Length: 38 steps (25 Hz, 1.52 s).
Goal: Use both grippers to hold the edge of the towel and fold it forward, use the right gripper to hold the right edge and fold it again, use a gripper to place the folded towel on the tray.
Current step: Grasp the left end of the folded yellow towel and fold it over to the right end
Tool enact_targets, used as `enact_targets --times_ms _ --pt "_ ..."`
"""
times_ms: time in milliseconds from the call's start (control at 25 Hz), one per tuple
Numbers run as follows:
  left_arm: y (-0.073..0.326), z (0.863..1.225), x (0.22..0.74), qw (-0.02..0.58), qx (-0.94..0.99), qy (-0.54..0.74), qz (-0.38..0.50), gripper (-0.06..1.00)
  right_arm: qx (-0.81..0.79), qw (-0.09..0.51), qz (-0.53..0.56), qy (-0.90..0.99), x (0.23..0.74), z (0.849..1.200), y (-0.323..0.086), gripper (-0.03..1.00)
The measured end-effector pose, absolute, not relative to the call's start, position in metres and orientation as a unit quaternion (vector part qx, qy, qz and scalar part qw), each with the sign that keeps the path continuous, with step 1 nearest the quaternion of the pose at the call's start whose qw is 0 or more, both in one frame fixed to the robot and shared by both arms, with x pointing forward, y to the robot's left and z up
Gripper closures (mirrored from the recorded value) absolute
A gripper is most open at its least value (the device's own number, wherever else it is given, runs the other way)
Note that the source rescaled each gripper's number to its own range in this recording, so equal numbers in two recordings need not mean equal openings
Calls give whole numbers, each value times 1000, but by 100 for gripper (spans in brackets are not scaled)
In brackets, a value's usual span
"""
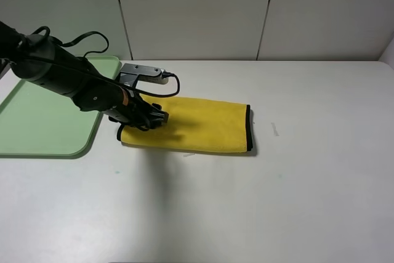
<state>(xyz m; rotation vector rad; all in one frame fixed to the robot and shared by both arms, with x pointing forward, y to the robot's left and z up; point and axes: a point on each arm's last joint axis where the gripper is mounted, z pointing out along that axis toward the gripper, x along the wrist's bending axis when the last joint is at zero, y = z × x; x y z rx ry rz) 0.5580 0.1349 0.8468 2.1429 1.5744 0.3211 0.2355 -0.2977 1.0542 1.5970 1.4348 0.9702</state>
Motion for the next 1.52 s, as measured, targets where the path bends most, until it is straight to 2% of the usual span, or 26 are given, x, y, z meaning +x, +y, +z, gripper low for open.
enact_targets --times_ms 200,280,600,720,1040,1200,1520 --pt "136 846 557 230 770 584 112 78 626 383 381 563 235 1054 -298 -3" --pt "135 846 557 232 768 587 111 87 626 383 381 563 235 1054 -298 -3" --pt "136 849 557 236 759 597 109 87 626 383 381 563 235 1054 -298 -3" --pt "139 858 554 220 761 599 115 87 626 383 381 563 235 1054 -298 -3" --pt "139 913 555 167 788 571 161 88 626 383 381 563 235 1054 -298 -3" --pt "122 933 557 148 803 551 174 88 626 383 381 563 235 1054 -298 -3" --pt "60 964 549 205 828 489 183 88 626 383 381 563 235 1054 -298 -3"
